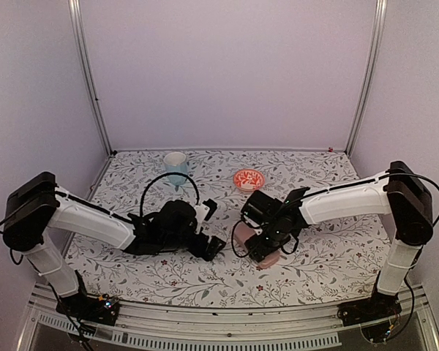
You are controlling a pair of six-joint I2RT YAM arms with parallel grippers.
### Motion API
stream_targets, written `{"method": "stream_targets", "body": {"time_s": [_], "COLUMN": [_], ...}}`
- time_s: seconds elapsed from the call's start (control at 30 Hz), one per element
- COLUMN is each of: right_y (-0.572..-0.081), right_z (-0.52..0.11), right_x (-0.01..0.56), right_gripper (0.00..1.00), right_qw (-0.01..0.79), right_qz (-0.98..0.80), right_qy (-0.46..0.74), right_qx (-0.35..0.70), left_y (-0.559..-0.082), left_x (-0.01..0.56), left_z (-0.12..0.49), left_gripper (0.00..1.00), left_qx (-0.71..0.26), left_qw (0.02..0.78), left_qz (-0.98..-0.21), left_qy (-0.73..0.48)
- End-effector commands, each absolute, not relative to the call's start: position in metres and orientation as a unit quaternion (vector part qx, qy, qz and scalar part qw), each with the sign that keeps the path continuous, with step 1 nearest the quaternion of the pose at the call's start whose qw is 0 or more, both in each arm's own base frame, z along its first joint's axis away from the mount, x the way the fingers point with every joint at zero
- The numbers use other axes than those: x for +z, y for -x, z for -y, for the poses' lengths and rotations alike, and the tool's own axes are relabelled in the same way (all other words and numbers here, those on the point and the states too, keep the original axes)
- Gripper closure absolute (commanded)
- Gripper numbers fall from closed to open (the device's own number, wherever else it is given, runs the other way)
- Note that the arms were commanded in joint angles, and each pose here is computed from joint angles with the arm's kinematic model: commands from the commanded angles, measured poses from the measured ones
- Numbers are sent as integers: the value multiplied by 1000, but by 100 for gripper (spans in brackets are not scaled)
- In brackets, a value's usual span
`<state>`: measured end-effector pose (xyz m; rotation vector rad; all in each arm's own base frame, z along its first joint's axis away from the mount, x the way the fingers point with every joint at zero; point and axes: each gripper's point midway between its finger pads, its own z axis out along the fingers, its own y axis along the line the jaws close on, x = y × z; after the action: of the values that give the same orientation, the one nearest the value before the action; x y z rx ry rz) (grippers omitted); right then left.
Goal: Organize the sunglasses
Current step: Move the case with sunglasses to the center of the board.
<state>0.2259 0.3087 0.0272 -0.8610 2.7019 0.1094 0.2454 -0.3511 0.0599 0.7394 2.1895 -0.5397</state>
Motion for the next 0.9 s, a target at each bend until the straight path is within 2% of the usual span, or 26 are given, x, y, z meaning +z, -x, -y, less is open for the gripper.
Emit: {"method": "stream_targets", "body": {"time_s": [0.0,0.2,0.5,0.57,0.7,0.87], "right_y": [-225,-228,-243,-251,-269,-279], "right_z": [-350,-384,-421,-424,-419,-409], "right_x": [40,41,40,39,35,35], "right_gripper": [41,43,43,38,17,6], "right_qw": [163,169,185,192,206,216], "right_qz": [-895,-843,-784,-779,-780,-787], "right_qy": [407,504,589,595,591,577], "right_qx": [81,77,68,51,0,-36], "left_y": [-265,-283,-296,-297,-296,-295], "left_x": [76,101,157,160,157,150], "left_z": [322,272,199,194,194,201], "left_gripper": [1,1,1,1,1,1], "left_qx": [-180,-157,-134,-131,-133,-142], "left_qw": [403,427,484,488,481,469], "left_qz": [-863,-874,-860,-859,-862,-866], "left_qy": [-245,-172,-87,-84,-89,-98]}}
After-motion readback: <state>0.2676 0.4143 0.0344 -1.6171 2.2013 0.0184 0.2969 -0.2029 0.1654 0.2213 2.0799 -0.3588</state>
